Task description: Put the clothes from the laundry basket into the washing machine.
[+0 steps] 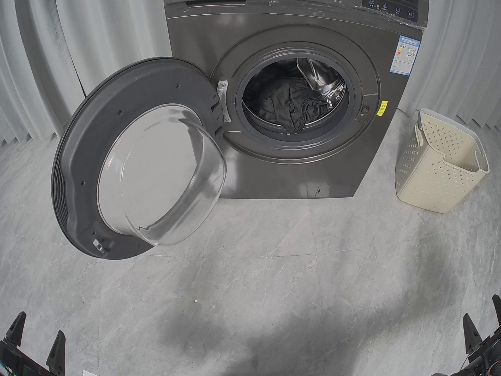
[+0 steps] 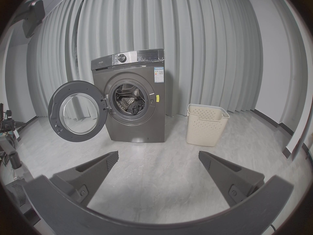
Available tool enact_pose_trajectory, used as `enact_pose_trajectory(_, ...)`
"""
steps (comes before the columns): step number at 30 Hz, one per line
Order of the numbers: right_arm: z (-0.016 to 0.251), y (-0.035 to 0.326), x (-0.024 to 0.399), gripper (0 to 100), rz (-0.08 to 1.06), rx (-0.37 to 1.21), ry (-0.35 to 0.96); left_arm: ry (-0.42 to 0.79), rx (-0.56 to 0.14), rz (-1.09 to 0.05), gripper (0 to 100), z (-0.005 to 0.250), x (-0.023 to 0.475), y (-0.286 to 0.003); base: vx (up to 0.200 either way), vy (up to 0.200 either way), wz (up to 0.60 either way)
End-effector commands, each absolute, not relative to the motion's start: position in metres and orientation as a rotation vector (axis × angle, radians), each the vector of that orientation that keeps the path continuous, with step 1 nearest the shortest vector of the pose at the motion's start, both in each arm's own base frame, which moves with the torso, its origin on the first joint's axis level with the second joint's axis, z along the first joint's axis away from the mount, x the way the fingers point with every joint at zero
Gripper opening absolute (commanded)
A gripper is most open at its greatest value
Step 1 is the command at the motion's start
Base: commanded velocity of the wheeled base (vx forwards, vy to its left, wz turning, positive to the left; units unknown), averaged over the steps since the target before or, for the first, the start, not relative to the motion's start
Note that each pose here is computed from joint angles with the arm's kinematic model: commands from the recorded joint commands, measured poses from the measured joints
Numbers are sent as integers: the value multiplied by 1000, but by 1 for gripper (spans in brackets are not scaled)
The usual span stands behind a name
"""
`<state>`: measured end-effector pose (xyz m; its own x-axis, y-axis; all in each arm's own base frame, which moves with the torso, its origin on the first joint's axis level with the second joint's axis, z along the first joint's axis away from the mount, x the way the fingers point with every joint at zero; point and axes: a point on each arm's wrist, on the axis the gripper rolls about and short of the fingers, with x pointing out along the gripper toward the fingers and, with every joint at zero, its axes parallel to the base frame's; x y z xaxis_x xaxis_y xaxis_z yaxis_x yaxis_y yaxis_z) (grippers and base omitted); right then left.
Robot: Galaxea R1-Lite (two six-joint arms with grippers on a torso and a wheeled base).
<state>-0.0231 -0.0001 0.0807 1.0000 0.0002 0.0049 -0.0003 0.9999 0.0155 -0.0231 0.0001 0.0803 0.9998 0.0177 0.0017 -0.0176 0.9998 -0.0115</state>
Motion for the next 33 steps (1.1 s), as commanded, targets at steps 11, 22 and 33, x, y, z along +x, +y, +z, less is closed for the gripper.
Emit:
enact_pose_trajectory(11, 76, 0, -22, 100, 0, 14, 9, 6, -15, 20, 100, 75, -23, 0, 0, 182, 0)
enact_pose_trajectory(22, 76, 0, -22, 100, 0, 14, 9, 3, -18, 22, 100, 75, -23, 0, 0, 36, 0)
enact_pose_trajectory(33, 76, 0, -22, 100, 0, 14, 9, -125, -37, -29, 100, 146, -30, -1, 0, 0, 0)
